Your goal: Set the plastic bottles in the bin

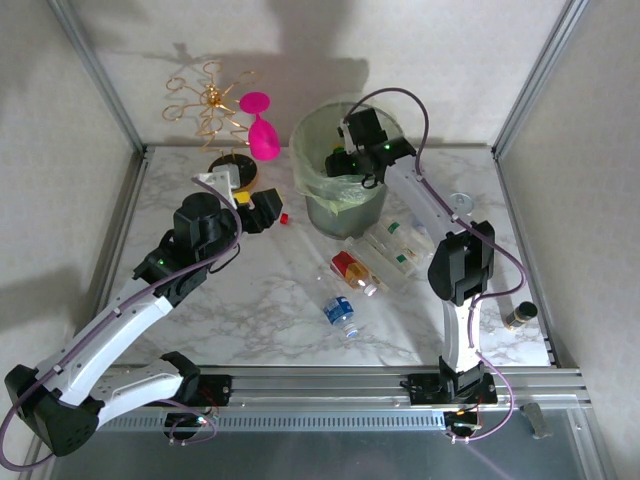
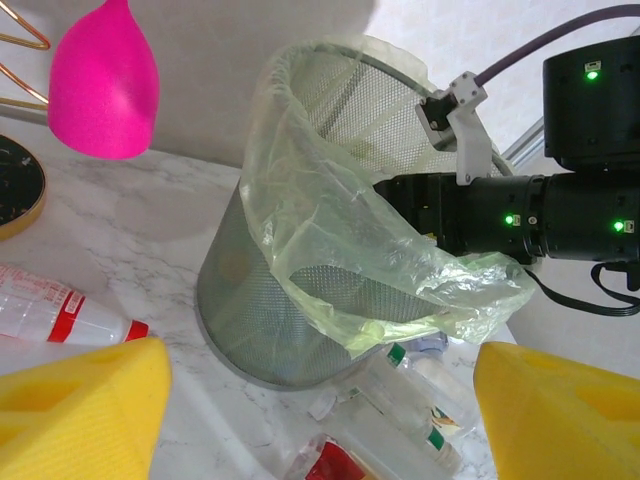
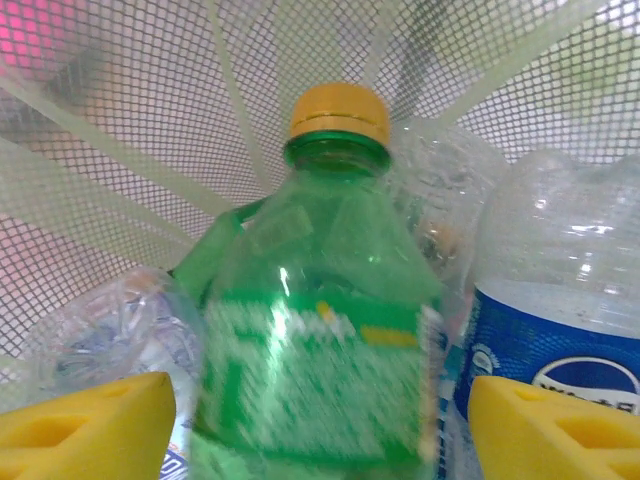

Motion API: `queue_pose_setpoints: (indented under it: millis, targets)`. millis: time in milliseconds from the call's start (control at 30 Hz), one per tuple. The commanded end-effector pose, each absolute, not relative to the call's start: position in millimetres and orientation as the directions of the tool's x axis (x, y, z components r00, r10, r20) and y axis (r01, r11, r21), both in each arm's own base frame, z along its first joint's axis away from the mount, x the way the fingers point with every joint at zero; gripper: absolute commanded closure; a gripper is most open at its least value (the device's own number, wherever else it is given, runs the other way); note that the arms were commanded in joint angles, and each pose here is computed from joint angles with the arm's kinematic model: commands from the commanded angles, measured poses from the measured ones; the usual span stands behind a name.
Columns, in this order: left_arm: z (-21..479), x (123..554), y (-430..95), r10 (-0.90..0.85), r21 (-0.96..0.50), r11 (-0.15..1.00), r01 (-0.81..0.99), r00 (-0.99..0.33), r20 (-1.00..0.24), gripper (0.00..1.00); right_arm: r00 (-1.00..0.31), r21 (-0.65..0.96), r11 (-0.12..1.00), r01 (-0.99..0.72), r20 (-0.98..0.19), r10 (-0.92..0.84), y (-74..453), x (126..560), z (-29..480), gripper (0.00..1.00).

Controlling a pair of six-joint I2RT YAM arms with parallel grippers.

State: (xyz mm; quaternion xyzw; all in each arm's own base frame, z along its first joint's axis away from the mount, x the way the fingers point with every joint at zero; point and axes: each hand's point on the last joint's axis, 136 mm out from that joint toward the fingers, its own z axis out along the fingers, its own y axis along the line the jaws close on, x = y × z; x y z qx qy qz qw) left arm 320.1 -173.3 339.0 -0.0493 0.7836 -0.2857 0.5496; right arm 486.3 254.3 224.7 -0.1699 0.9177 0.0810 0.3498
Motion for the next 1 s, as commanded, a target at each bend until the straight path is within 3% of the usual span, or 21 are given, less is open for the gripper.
queue_pose_setpoints:
  millis: [0, 367, 667, 800, 967]
  targets:
    - [335, 321, -169, -0.382, -0.479, 0.852, 0.213, -0.375, -0.845, 0.21, -0.644, 0.005, 0.943, -0.333, -0.732, -0.223, 243, 491, 265, 0.21]
    - [337, 320, -165, -0.392, -0.482, 0.854, 0.196, -0.369, -0.843, 0.22, -0.563, 0.038, 0.949, -0.314, -0.812, -0.154, 232, 471, 326, 0.27]
    - [364, 297, -171, -0.458, -0.571, 0.782, 0.249, -0.39, -0.799, 0.23, -0.466, 0.125, 0.96, -0.251, -0.885, -0.007, 196, 422, 378, 0.29]
    - [345, 287, -179, -0.443, -0.595, 0.761, 0.258, -0.463, -0.768, 0.22, -0.446, 0.171, 0.967, -0.188, -0.892, 0.071, 166, 395, 379, 0.31]
    - [287, 282, -186, -0.378, -0.594, 0.78, 0.197, -0.608, -0.698, 0.22, -0.48, 0.237, 0.954, -0.183, -0.868, 0.124, 145, 360, 358, 0.34]
